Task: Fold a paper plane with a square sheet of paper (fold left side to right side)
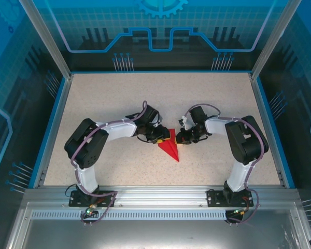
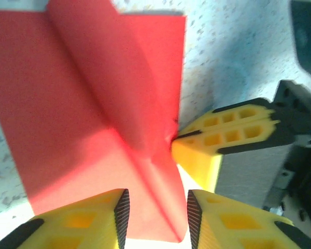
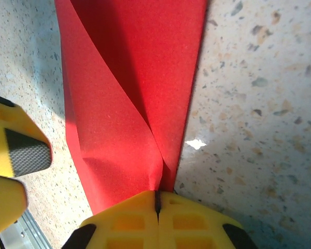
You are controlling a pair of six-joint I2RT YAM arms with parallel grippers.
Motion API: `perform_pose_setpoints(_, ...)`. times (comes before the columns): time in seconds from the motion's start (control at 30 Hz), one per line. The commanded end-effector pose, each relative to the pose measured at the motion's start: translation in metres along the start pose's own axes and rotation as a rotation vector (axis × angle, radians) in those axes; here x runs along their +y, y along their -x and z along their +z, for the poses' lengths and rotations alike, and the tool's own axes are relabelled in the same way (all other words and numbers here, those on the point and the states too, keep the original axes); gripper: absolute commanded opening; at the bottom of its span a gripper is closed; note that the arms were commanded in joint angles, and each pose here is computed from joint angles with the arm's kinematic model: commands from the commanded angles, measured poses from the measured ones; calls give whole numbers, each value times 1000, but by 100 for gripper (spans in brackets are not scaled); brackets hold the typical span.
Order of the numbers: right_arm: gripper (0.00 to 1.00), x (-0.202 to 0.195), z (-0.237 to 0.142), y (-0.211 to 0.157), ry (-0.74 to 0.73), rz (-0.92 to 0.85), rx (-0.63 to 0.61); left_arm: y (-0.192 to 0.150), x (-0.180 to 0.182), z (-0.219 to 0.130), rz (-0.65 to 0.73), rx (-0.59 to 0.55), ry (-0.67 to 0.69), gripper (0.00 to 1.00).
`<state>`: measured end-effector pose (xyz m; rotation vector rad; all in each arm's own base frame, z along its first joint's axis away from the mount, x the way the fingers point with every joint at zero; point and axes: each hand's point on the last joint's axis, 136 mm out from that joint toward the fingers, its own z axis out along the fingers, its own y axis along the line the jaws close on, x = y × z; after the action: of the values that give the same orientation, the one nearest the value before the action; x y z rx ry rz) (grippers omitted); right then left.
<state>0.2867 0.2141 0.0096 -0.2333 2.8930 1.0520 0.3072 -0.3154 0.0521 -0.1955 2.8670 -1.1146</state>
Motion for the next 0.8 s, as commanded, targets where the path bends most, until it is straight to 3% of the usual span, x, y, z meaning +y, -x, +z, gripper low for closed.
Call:
perform_pose_setpoints(0.0,3,-30,13,-24,-133,48,85,-1,-15,5,31,36,-37,32)
perform_pose_setpoints(0.33,3,-31,14,-25,-146,43,95,10,-22,25,25,65,-57,29)
perform_pose_setpoints(0.77,3,-32,13,-25,-164,31,103,-5,32,44,-54,82,72,30)
